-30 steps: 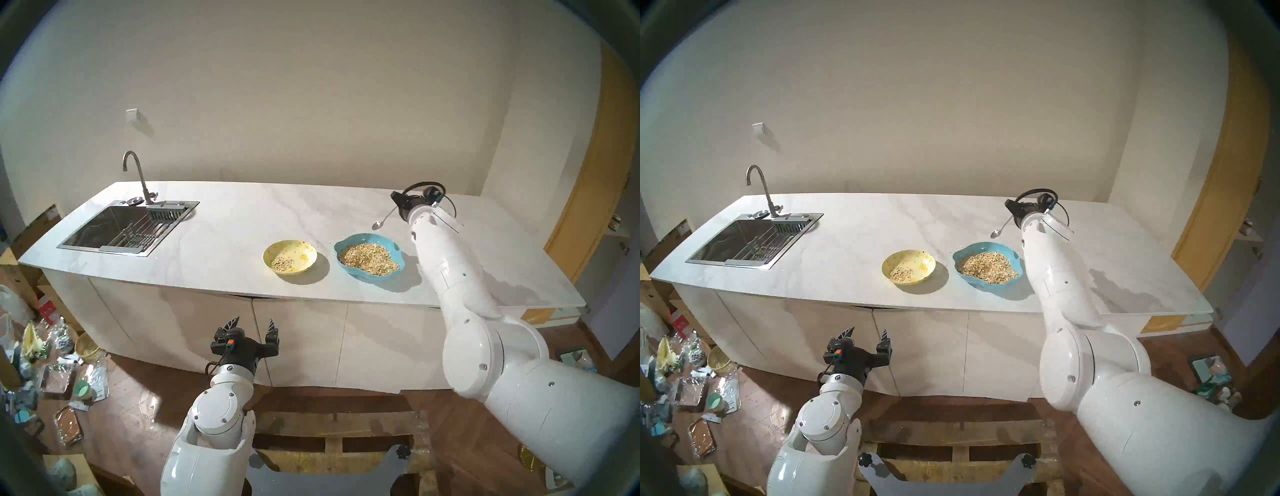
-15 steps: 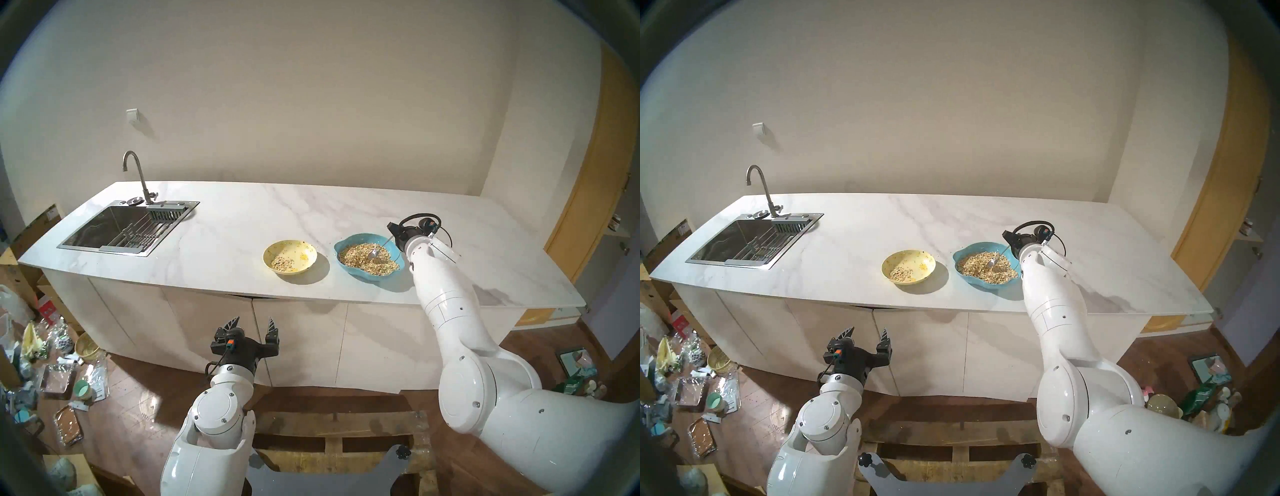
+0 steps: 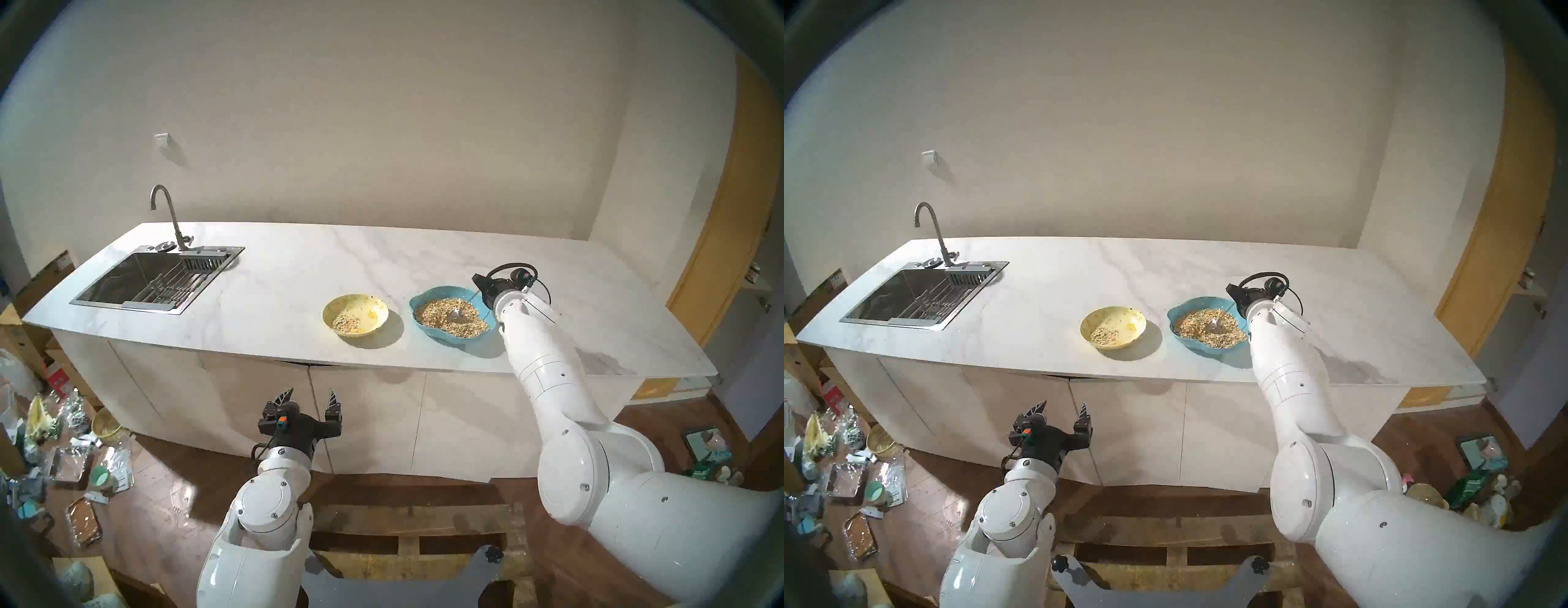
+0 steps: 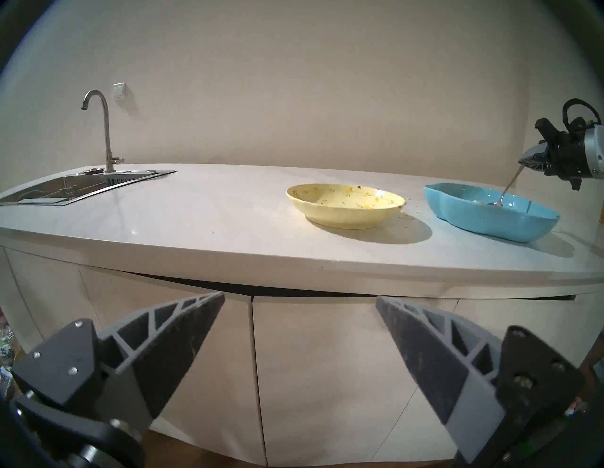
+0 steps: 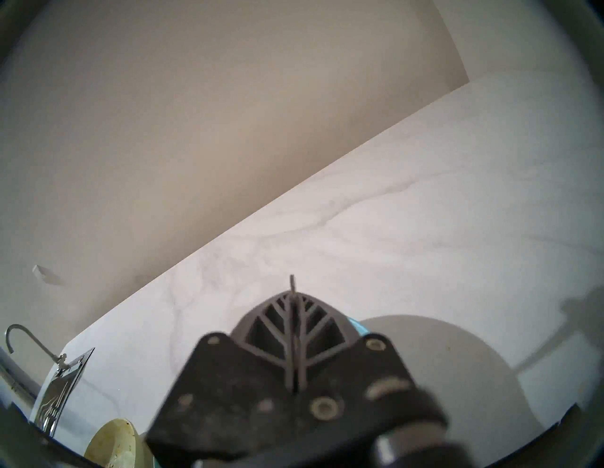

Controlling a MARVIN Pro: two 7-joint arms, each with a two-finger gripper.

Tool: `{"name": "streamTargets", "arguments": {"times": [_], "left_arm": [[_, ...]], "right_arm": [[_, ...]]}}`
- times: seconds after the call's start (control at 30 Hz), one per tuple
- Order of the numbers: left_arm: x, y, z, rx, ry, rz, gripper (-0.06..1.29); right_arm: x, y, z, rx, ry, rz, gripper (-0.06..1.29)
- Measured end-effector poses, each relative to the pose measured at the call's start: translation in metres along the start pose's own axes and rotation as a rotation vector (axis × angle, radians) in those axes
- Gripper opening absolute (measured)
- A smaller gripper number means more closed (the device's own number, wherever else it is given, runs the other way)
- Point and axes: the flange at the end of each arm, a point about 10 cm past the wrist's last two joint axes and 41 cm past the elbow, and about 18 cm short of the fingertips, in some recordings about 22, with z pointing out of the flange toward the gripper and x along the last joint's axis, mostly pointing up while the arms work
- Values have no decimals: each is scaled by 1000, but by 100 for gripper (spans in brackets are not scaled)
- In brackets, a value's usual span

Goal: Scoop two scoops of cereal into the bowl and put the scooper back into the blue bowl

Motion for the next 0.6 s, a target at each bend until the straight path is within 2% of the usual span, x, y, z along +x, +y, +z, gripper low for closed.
{"name": "streamTargets", "arguments": {"times": [0.23,0.6], "left_arm": [[0,0,0,0,0,0,126],[0,0,0,0,0,0,126]], "right_arm": [[0,3,-1,-4,4,14,-2],[-24,7,-5,-9,-25,31,-2]]}}
